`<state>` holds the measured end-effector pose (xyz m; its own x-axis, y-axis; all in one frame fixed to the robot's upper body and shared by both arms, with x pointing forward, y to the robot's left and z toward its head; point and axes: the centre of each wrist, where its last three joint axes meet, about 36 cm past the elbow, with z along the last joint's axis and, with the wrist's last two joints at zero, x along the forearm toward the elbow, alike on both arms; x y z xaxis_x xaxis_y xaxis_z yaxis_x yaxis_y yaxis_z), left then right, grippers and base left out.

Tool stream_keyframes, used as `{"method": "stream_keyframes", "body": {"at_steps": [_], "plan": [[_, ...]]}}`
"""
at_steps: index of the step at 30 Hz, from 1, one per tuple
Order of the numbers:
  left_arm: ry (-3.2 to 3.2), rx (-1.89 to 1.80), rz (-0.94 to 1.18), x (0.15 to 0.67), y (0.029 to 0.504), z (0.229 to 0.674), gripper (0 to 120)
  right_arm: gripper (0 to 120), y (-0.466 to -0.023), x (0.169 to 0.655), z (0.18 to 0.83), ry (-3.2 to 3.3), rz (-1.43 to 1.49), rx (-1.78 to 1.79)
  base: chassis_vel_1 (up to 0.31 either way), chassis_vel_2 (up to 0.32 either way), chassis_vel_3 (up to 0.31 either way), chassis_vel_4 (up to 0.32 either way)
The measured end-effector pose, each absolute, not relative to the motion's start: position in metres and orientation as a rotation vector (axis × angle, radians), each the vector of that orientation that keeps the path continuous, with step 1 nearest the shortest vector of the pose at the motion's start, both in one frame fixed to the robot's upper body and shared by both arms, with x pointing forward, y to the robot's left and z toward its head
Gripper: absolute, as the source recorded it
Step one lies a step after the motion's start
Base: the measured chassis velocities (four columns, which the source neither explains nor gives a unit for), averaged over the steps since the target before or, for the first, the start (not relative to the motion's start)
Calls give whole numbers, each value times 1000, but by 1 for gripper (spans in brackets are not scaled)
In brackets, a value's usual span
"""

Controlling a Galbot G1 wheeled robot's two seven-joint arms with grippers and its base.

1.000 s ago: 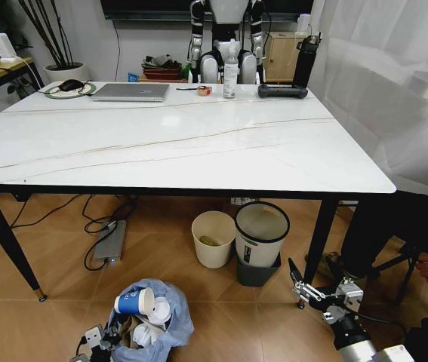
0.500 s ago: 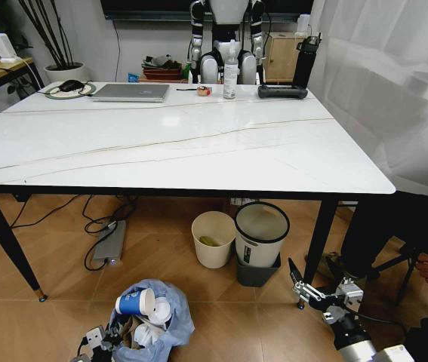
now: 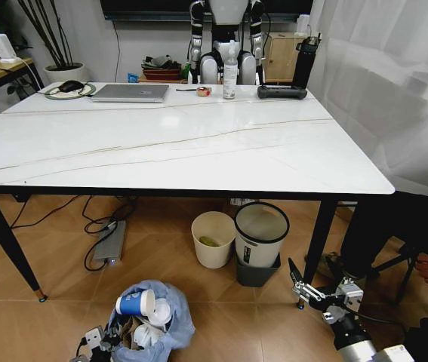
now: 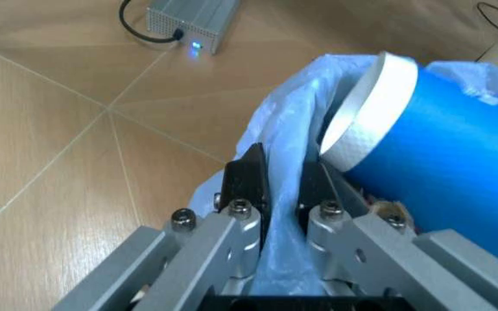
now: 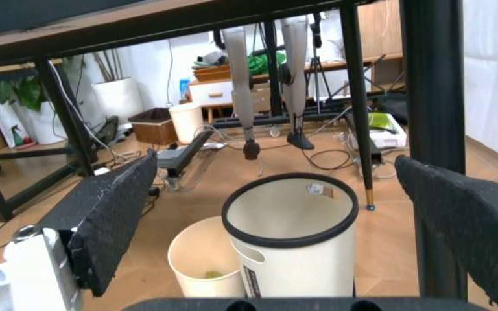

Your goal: Pick up the trash bin and place the trash from the table into it.

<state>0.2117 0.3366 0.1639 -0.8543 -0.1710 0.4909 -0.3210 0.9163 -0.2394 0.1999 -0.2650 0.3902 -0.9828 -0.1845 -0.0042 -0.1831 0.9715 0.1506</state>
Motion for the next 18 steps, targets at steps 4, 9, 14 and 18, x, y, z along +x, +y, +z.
{"method": "stream_keyframes", "body": {"at_steps": [4,9,14,18], "plan": [[-2602,357,432,210,338,163,8,100,-265,200,390,-3109,-236,290,0,0,0,0],[-2600,361,429,208,339,163,9,100,-265,200,390,-3109,-236,290,0,0,0,0],[-2609,357,417,203,342,168,15,100,-265,200,390,-3109,-236,290,0,0,0,0],[-2620,359,391,191,352,176,31,100,-265,200,390,-3109,-236,290,0,0,0,0]]}}
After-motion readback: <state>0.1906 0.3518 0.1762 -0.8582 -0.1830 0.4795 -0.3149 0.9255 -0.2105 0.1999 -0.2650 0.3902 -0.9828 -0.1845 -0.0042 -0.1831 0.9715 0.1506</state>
